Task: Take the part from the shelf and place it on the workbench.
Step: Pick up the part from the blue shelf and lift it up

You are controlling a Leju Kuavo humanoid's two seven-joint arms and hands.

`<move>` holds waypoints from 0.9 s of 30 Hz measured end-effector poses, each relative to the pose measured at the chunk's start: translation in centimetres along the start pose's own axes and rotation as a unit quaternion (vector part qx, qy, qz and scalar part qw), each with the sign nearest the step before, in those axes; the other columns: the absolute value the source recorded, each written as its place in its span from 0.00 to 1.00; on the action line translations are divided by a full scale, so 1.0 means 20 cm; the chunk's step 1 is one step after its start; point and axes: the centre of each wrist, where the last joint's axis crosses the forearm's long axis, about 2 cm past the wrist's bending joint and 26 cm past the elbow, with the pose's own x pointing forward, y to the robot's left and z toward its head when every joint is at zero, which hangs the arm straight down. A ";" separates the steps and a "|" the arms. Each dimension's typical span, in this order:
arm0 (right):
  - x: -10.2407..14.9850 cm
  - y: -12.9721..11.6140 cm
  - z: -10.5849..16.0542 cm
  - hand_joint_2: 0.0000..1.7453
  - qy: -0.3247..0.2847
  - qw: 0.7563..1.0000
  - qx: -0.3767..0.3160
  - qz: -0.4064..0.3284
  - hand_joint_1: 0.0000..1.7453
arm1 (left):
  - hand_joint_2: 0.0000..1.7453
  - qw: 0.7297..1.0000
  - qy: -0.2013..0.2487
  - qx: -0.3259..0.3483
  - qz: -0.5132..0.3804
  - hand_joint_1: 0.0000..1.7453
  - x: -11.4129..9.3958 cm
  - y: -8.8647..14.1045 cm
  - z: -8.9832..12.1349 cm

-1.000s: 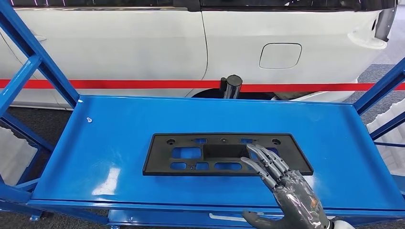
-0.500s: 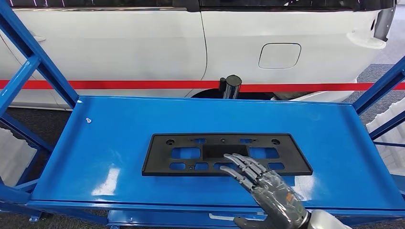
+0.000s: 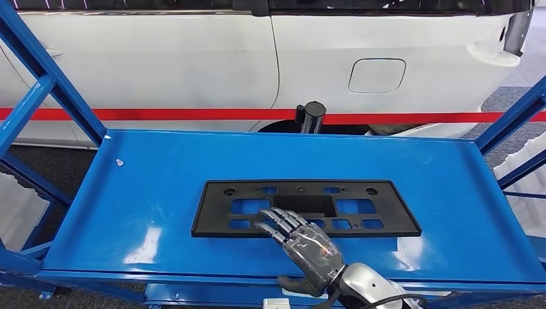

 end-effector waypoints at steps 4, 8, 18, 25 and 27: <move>0.01 0.00 -0.04 1.00 0.001 1.000 -0.015 0.017 0.00 | 0.00 1.000 -0.005 -0.007 -0.007 0.00 0.00 0.00 0.00; 0.02 -0.01 -0.05 1.00 0.013 0.998 -0.036 0.045 0.00 | 0.00 1.000 -0.013 -0.014 -0.017 0.00 0.02 0.00 -0.01; -0.02 0.00 -0.02 1.00 0.038 0.994 -0.065 0.074 0.00 | 0.00 0.999 -0.021 -0.020 -0.022 0.00 0.04 -0.01 -0.02; -0.05 0.01 -0.02 1.00 0.049 0.994 -0.069 0.074 0.00 | 0.00 0.999 -0.023 -0.022 -0.022 0.00 0.04 -0.01 -0.02; -0.05 0.01 -0.02 1.00 0.050 0.994 -0.067 0.073 0.00 | 0.00 0.999 -0.022 -0.023 -0.022 0.00 0.04 -0.02 -0.02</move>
